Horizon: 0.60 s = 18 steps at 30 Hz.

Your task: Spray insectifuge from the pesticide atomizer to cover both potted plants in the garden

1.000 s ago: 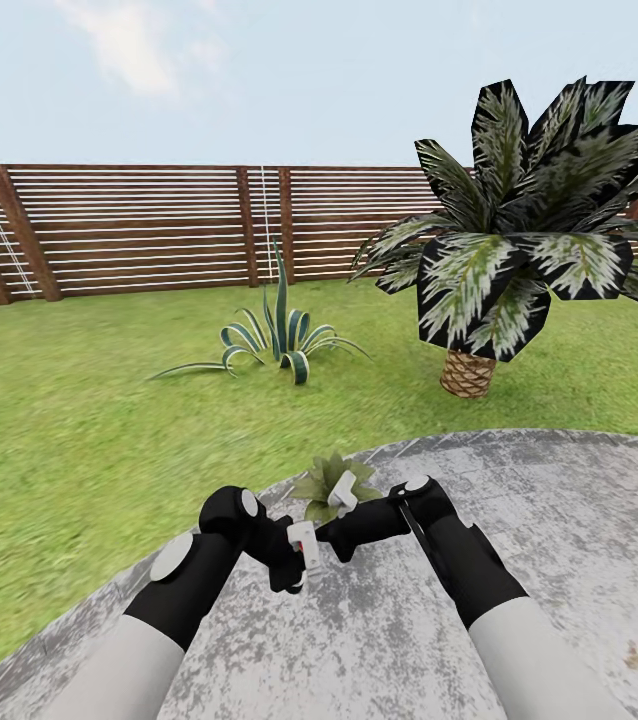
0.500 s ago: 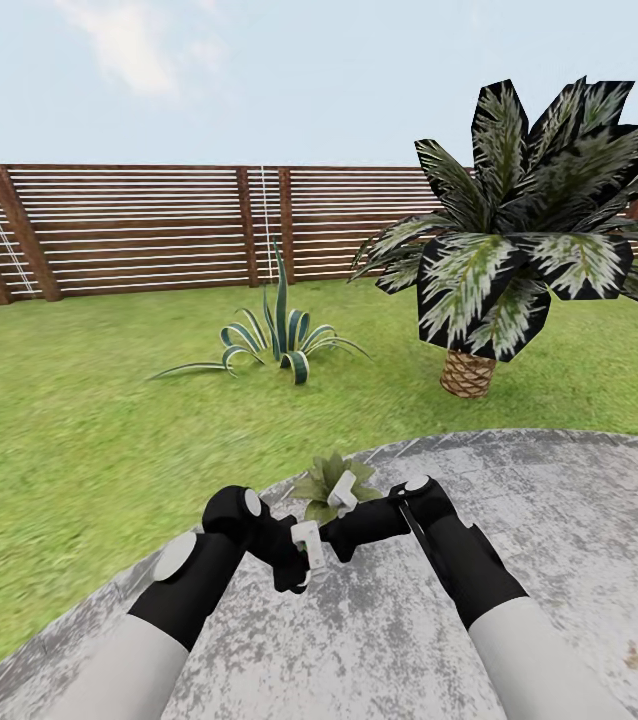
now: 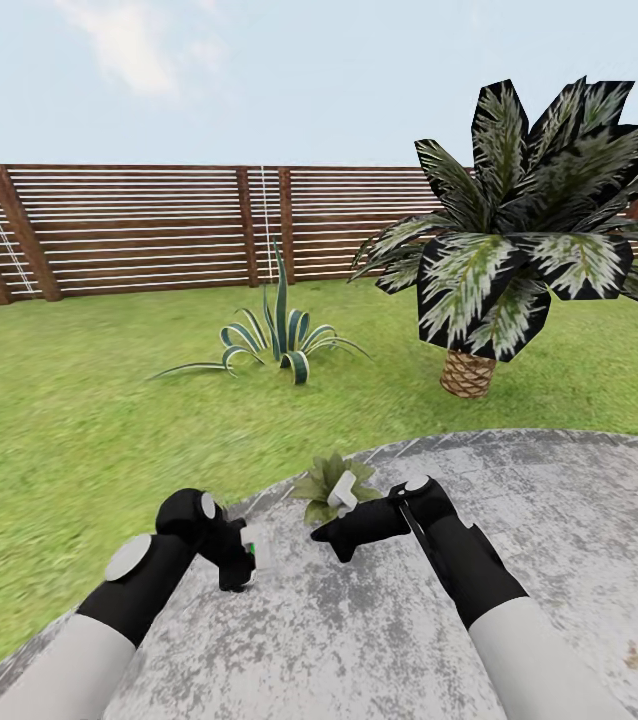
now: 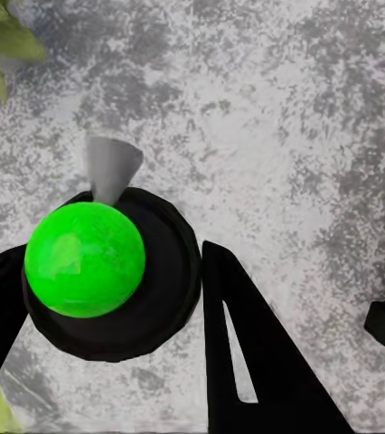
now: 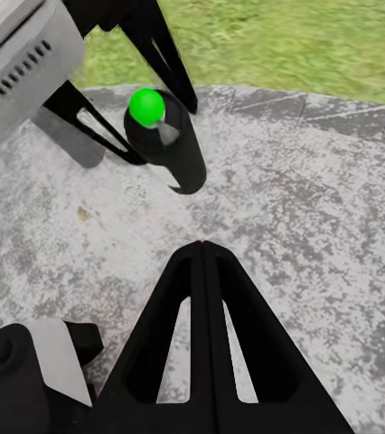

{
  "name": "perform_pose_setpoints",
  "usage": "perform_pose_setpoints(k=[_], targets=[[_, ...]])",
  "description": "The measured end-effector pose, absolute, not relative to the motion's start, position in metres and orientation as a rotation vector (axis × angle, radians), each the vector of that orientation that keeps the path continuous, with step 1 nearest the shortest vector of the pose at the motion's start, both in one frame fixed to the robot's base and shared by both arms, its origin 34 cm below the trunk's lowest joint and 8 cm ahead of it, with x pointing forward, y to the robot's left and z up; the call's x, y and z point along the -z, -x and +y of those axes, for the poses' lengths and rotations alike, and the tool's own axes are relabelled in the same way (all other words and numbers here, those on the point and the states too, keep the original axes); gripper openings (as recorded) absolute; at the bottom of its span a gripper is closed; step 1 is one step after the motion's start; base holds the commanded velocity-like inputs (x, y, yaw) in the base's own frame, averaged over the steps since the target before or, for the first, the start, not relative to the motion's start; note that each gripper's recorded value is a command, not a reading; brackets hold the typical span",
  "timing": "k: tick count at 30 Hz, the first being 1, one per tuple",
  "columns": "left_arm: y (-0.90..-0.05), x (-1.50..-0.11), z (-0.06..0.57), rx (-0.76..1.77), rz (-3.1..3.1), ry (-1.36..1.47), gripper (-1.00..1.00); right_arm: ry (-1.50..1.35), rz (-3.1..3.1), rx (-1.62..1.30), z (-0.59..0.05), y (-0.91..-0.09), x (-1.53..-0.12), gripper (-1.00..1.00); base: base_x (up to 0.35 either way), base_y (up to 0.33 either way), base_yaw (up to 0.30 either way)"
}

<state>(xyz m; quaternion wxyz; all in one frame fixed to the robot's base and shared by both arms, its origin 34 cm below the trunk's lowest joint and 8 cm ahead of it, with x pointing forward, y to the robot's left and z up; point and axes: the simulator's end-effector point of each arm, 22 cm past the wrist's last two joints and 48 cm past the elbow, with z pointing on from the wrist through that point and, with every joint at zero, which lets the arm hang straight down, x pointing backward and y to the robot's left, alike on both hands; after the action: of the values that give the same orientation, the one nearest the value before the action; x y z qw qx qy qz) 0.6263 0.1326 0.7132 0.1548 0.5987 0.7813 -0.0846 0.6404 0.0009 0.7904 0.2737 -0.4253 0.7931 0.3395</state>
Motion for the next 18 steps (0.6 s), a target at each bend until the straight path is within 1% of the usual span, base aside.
perform_pose_setpoints(k=[5, 8, 9, 10, 13, 15, 16, 18], targets=[[-0.633, -0.708, 0.186, 0.161, 2.308, -1.68, -1.0, 1.141, 2.137, -0.905, -0.001, -0.642, -0.789, -1.0, 0.0, 0.0, 0.0], [-0.648, -0.718, 0.222, 0.169, 2.375, -1.491, -1.0, 1.129, 2.148, -0.898, -0.005, -0.643, -0.786, -1.0, 0.0, 0.0, 0.0], [-0.656, -0.724, 0.237, 0.182, 2.399, -1.385, -1.0, 1.117, 2.16, -0.88, -0.008, -0.645, -0.782, 1.0, 0.0, 0.0, 0.0], [-0.663, -0.73, 0.253, 0.198, 2.42, -1.264, -1.0, 1.09, 2.176, -0.832, -0.015, -0.651, -0.777, 1.0, 0.0, 0.0, 0.0], [-0.672, -0.739, 0.269, 0.253, 2.436, -1.061, -1.0, 0.994, 2.204, -0.693, -0.036, -0.677, -0.771, 1.0, 0.0, 0.0, 0.0], [-0.675, -0.742, 0.282, 0.278, 2.444, -0.938, -1.0, 0.819, 2.22, -0.584, -0.074, -0.71, -0.774, 1.0, 0.0, 0.0, 0.0], [-0.675, -0.743, 0.285, 0.283, 2.445, -0.917, -1.0, 0.771, 2.223, -0.573, -0.084, -0.716, -0.776, 1.0, 0.0, 0.0, 0.0], [-0.677, -0.745, 0.296, 0.288, 2.45, -0.841, -1.0, 0.564, 2.226, -0.539, -0.131, -0.738, -0.782, 1.0, 0.0, 0.0, 0.0]])
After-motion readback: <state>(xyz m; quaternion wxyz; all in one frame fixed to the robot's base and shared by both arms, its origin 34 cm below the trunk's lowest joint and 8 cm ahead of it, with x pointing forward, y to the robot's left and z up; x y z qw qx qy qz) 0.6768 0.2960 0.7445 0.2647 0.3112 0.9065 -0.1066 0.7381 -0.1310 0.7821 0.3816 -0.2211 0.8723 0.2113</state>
